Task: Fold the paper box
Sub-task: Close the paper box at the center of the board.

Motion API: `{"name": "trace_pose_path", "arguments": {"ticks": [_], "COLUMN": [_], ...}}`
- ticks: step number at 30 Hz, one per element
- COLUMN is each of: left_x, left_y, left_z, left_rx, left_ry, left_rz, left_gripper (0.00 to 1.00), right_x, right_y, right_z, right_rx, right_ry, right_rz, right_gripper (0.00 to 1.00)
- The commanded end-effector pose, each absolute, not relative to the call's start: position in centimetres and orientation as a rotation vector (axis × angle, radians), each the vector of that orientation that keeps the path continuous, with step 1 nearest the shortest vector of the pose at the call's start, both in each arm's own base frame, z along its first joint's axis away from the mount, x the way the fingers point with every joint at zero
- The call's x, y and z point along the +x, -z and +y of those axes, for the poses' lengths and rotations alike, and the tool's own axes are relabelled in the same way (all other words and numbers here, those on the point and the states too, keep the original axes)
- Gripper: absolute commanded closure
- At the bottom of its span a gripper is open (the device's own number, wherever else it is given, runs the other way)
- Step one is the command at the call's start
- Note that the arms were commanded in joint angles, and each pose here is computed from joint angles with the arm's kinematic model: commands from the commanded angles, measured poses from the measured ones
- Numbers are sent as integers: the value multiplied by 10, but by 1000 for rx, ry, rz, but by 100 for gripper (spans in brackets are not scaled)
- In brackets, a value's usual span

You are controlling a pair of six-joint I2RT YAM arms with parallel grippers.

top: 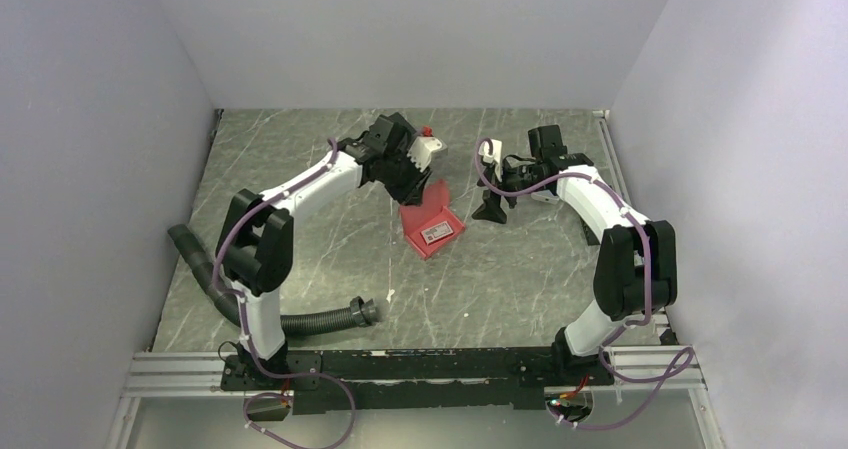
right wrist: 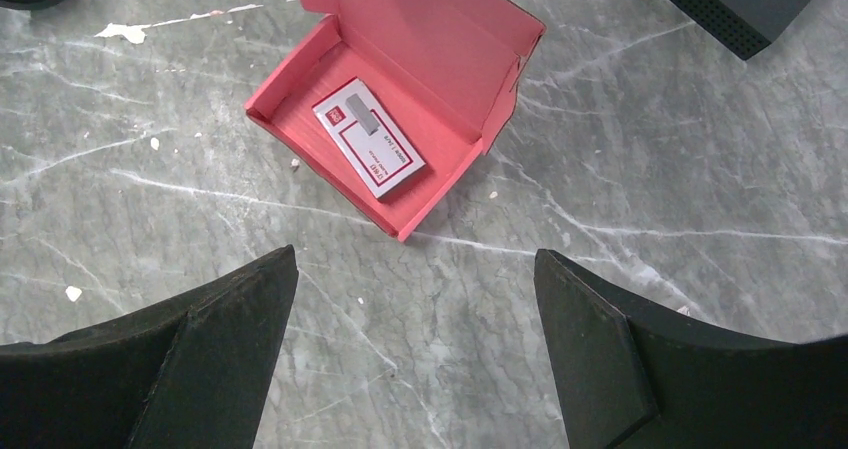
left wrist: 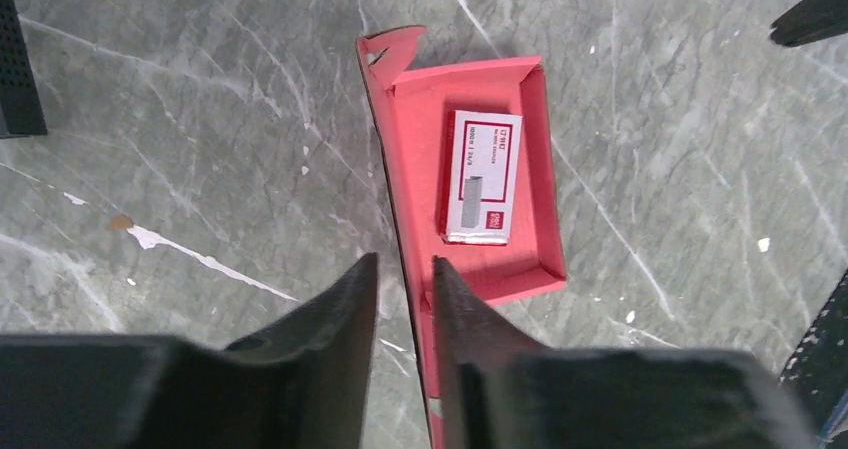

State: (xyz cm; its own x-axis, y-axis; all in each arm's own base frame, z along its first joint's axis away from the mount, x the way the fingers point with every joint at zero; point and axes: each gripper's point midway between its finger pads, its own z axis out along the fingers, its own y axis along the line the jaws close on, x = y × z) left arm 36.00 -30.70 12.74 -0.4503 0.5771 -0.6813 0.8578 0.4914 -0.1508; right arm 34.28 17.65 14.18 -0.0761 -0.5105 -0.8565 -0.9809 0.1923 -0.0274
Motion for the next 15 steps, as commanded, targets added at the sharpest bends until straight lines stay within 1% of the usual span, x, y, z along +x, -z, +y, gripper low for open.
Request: {"name": "trace_pose_path", "arguments": {"ticks": [1,2,3,6,9,15], "left_x": [362,362,362,358,351,341], "left_y": [-138,-137,-136,-137,-143,-146], "left_z": [-314,-313,-312,-310,-312,-312], "left_rx": [1272,1282,1293,1347,1435,1611], "left_ry": [661,654,647,647,678,713], "left_rz": [2113,2115,2116,2104,2041,1955], "left_gripper": [80,87,92,97,99,98], "right_x": [346,346,346,345,342,341], "right_y": [-166,-166,-167,-167,-168,-166], "right_z": [180,180,180,180,180,179], "right_rx": [-1417,-1416,-1415,-1420,-1432,-1415], "right_ry": [-781,-783,-784,-796,-807,-802], "right_rz": [1619,1620,1619,1613,1600,1583], "right_gripper": [8,8,9,9,9,9]}}
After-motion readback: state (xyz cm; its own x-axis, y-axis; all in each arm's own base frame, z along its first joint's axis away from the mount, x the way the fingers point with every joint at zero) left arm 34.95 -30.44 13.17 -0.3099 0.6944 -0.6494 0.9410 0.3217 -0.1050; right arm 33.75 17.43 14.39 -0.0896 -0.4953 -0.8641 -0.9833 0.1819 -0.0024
